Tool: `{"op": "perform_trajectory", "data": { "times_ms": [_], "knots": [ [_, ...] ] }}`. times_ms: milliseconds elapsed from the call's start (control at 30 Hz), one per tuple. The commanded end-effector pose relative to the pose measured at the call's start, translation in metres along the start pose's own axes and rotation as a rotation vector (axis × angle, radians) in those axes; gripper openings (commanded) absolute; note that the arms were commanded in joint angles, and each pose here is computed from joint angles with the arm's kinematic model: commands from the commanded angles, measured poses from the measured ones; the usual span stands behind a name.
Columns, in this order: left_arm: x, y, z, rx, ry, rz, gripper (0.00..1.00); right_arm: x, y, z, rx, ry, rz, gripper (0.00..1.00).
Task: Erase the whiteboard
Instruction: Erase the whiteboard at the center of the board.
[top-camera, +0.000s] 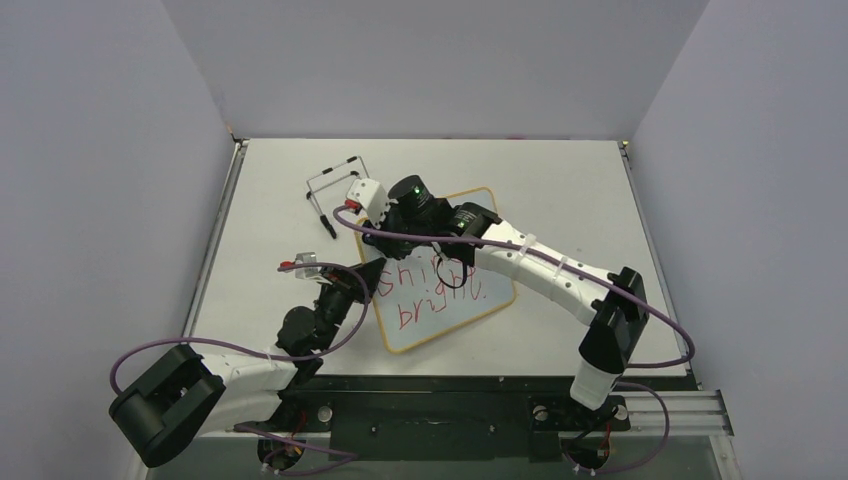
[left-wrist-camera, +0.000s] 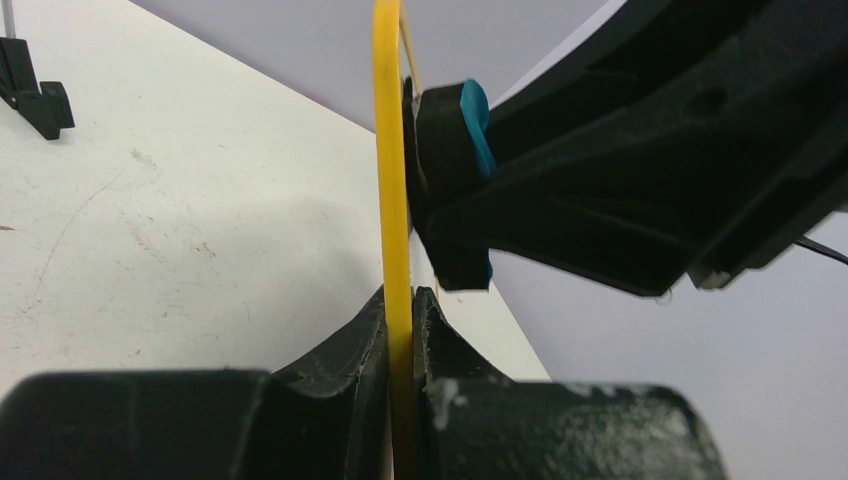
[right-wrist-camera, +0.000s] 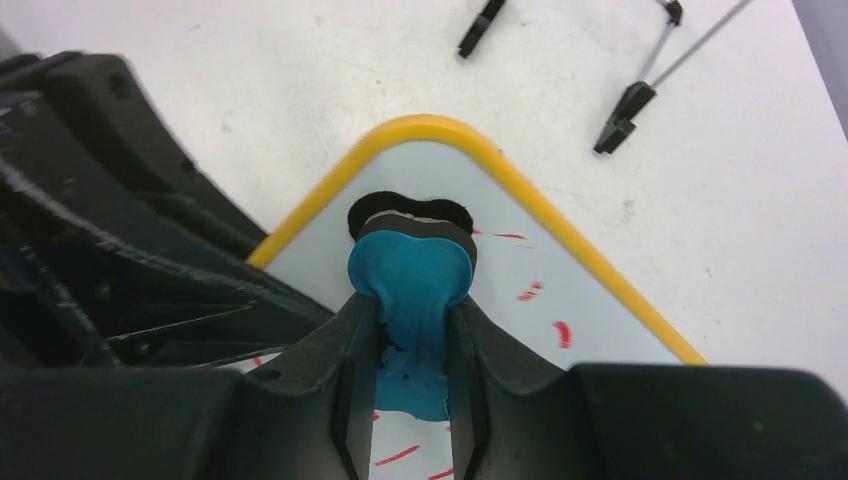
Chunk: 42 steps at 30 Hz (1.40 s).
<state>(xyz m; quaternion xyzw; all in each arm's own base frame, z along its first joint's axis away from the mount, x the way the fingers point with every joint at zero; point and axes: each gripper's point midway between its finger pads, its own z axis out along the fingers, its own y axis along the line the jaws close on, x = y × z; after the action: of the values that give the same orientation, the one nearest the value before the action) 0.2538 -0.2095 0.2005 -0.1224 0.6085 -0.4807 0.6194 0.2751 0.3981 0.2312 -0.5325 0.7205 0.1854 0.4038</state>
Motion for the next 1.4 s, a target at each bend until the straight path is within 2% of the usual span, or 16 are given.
{"op": "perform_trajectory", "data": {
  "times_ms": [0,100,300,433,500,600,700,800,900,1033,1167,1233,1367],
  "knots": [
    [0.011,-0.016,-0.002,0.097,0.066,0.091,0.0,-0.009,-0.06,-0.004,0.18,-0.053,0.147,0.0],
    [0.012,-0.016,-0.002,0.095,0.066,0.088,0.0,0.007,-0.068,-0.009,0.137,-0.032,0.117,0.0],
    [0.013,-0.017,0.0,0.097,0.072,0.086,0.0,0.022,-0.015,-0.007,-0.133,-0.005,-0.018,0.0],
    [0.013,-0.018,0.0,0.102,0.074,0.084,0.0,0.011,0.013,-0.002,-0.2,-0.017,-0.036,0.0],
    [0.013,-0.018,0.0,0.102,0.073,0.084,0.0,0.004,0.01,-0.001,-0.169,-0.025,-0.008,0.0],
    [0.013,-0.017,-0.001,0.098,0.074,0.086,0.0,-0.003,-0.017,-0.003,-0.043,-0.047,0.057,0.0],
    [0.013,-0.017,-0.001,0.095,0.074,0.088,0.0,0.004,-0.05,-0.008,0.082,-0.051,0.133,0.0],
    [0.013,-0.018,0.001,0.099,0.077,0.087,0.0,0.02,-0.073,-0.013,0.124,-0.034,0.16,0.0],
    [0.013,-0.02,0.002,0.103,0.076,0.085,0.0,0.036,-0.062,-0.012,0.037,-0.01,0.122,0.0],
    [0.013,-0.02,0.003,0.101,0.077,0.085,0.0,0.047,-0.018,-0.009,-0.145,0.029,0.002,0.0],
    [0.013,-0.021,0.004,0.105,0.076,0.083,0.0,0.051,0.018,-0.003,-0.227,0.068,-0.124,0.0],
    [0.013,-0.021,0.004,0.105,0.076,0.084,0.0,0.046,0.021,-0.003,-0.212,0.064,-0.127,0.0],
    [0.011,-0.02,0.001,0.099,0.071,0.084,0.0,0.037,-0.009,-0.006,-0.069,0.038,-0.048,0.0]
  ]
}}
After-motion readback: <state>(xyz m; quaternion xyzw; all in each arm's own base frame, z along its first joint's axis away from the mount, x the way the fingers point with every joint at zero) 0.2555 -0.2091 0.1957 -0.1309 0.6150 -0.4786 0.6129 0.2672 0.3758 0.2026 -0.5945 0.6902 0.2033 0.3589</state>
